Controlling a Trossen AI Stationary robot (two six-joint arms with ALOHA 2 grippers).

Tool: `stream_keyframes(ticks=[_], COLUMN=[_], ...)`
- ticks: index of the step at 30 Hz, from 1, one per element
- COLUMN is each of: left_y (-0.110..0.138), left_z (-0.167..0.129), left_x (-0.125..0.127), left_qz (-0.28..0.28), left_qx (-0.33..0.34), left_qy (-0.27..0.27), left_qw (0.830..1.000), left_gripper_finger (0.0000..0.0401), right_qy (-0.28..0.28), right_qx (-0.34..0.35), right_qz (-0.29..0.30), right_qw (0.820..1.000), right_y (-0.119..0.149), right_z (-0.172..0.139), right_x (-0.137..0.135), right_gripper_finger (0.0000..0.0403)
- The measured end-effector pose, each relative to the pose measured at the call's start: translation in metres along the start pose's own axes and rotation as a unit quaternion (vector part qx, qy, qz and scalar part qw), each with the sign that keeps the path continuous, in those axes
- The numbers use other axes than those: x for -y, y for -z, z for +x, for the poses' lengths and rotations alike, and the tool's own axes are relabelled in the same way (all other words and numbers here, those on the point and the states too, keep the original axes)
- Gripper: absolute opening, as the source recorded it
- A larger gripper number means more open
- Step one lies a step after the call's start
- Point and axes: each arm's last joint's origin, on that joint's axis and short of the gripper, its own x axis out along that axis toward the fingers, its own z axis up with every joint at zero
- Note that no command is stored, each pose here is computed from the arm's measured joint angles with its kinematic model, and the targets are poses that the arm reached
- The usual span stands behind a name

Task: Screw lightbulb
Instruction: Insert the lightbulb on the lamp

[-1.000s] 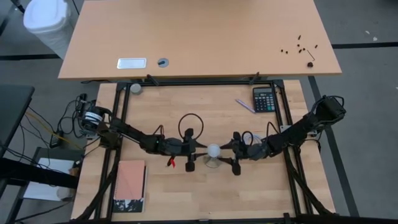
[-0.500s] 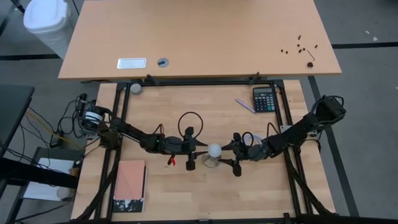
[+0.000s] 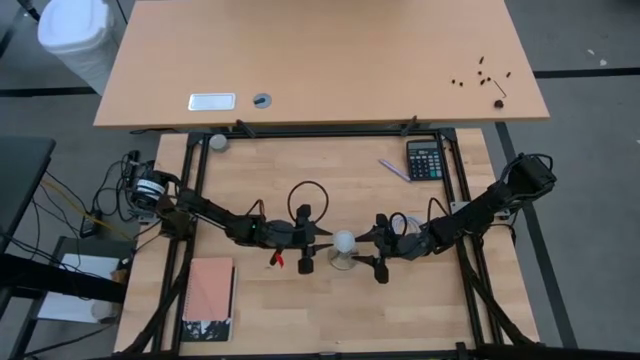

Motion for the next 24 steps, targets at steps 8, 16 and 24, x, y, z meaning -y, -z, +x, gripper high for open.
stream_keyframes(ticks=[8,16,24], left_y=[0.001,0.008,0.033], left_z=[0.000,-0.001,-0.020], left_x=[0.001,0.002,0.019], left_qz=[0.001,-0.020,-0.051], left_qx=[-0.005,-0.041,-0.027], left_qy=[0.007,0.029,0.044], left_qw=[1.000,0.999,0.997], left_gripper_finger=[0.0142,0.0142,0.0142], right_qy=[0.001,0.014,0.051], right_qx=[-0.017,-0.105,-0.248], right_qz=[-0.009,-0.029,-0.086], right_qw=[1.000,0.994,0.964], right_y=[0.003,-0.015,-0.078], right_z=[-0.002,-0.016,-0.026], right_x=[-0.001,-0.004,-0.016], right_gripper_finger=[0.0258,0.0258,0.0268])
